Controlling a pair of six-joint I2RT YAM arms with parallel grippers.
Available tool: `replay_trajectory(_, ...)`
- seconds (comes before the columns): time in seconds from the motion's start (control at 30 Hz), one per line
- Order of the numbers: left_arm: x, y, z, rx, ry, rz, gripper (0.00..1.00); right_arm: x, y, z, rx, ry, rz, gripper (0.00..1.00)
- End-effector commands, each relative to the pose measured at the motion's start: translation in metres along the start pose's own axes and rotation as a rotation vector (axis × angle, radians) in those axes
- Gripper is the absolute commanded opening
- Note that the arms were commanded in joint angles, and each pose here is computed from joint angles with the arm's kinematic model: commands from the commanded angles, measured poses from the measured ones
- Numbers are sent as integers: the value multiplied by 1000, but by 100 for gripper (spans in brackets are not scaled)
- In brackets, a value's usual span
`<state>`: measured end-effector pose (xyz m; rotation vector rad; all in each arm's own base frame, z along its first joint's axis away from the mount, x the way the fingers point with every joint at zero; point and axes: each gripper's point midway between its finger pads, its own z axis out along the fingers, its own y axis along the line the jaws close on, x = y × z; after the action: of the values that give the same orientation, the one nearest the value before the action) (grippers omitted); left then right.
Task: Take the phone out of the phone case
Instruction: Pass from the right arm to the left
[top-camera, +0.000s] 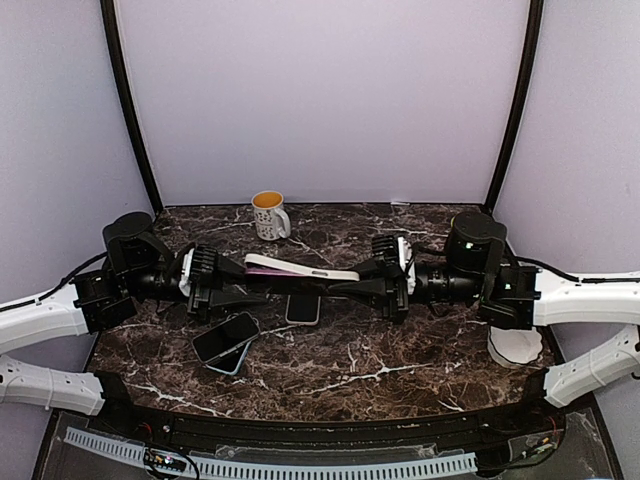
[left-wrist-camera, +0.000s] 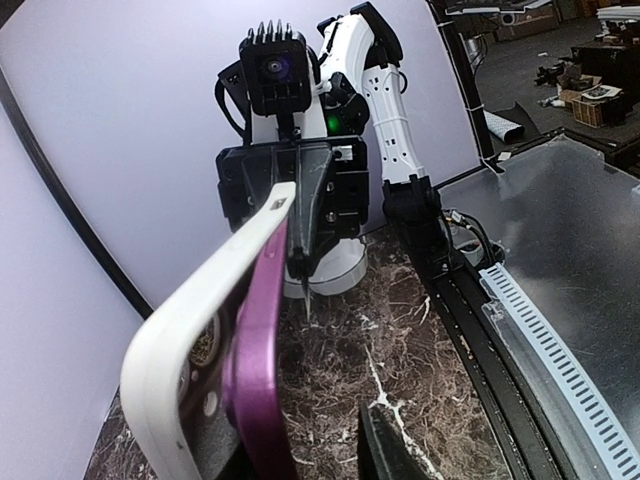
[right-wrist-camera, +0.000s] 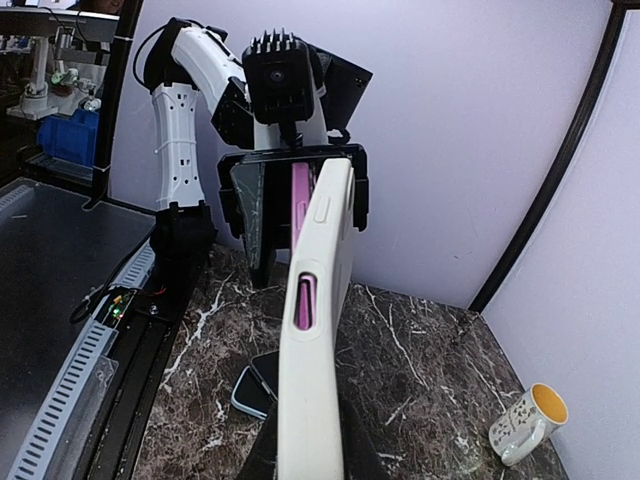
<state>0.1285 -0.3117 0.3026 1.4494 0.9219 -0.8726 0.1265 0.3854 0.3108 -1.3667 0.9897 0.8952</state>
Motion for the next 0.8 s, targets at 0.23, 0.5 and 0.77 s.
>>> replay_trajectory(0.23,-27,7,-4,-39,-99,67,17,-17,-5,9,4,-58,-9,0)
replay_trajectory(0.5,-16,12,-2,-77,-66,78,0,-10,-8,13,39,-48,69,10)
replay_trajectory(0.77,27,3,5,-36,68,196,0,30,-3,-3,72,157,200,64)
